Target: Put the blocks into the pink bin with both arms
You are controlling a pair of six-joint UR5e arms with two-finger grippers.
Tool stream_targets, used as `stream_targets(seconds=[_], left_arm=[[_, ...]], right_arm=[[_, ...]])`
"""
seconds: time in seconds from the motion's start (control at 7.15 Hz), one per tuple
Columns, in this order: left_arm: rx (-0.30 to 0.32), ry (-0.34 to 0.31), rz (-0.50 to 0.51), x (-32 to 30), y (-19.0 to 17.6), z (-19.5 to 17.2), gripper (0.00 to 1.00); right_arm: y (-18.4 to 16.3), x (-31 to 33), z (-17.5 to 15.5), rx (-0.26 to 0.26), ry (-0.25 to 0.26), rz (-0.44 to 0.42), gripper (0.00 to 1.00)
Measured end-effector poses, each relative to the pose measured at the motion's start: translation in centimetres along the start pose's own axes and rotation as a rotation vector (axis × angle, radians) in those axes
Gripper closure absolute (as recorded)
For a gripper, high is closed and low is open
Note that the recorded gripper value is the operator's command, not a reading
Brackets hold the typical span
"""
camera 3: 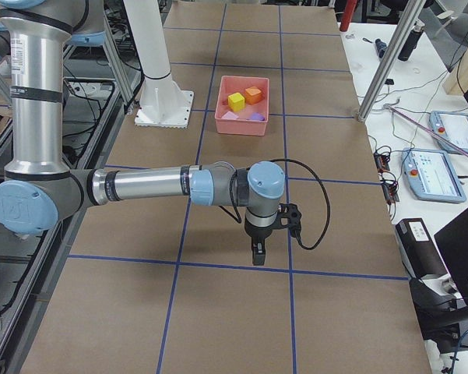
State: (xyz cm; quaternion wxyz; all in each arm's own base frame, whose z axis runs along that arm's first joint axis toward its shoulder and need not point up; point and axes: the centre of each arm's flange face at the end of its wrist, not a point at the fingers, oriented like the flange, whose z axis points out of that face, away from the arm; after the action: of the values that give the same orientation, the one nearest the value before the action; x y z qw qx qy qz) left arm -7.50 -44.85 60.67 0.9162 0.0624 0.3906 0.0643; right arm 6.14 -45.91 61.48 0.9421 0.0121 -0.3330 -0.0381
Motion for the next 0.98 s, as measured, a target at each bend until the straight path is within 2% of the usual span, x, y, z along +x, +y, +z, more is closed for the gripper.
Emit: stream_targets(seconds=[0.98], left_arm=[[-0.006,0.0,-0.006,-0.27,0.12,0.26,0.0]], right_arm=[[0.48,-0.22,-0.25,0.004,0.0,-0.004,0.0]])
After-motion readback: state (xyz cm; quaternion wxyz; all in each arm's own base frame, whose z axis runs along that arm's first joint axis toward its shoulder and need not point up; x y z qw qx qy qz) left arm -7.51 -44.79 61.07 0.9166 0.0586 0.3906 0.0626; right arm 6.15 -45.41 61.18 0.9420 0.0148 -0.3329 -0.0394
